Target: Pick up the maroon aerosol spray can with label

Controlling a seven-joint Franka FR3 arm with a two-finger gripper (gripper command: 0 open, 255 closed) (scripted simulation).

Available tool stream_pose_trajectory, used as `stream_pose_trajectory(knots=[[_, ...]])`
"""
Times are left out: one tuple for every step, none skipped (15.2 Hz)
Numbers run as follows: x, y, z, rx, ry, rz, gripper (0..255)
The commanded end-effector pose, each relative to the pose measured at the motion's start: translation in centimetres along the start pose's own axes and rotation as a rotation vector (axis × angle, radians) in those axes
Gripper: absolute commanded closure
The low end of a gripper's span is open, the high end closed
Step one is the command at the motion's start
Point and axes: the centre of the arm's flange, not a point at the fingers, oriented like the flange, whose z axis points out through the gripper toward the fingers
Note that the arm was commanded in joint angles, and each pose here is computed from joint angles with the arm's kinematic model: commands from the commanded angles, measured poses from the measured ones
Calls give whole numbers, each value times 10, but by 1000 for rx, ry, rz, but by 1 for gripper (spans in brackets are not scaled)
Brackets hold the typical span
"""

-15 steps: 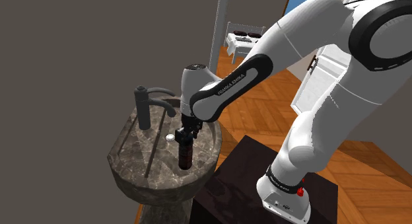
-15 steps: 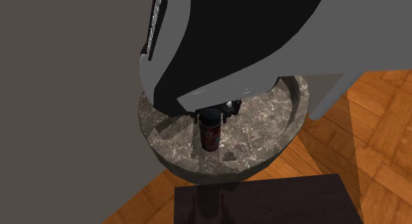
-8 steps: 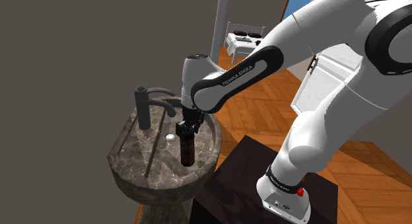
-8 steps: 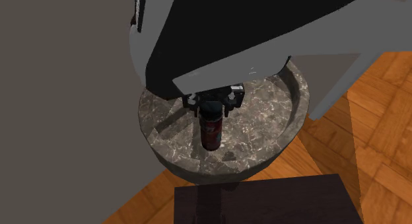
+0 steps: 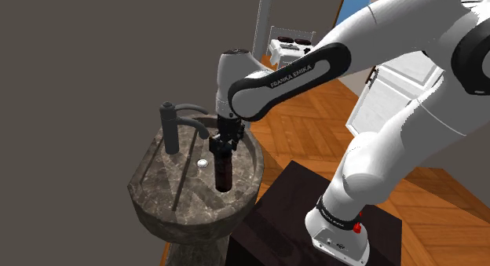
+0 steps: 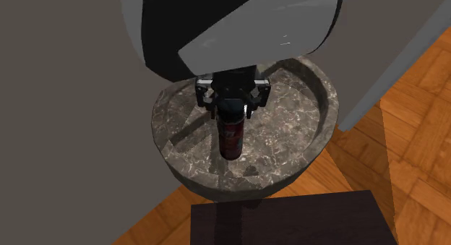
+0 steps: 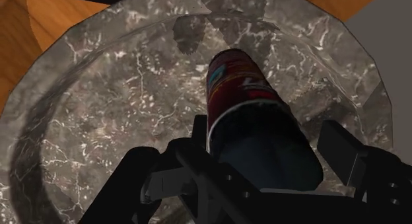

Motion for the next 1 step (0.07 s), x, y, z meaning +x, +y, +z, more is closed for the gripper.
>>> stream_pose_trajectory(knots=[[1, 0, -4, 0, 0, 0, 255]])
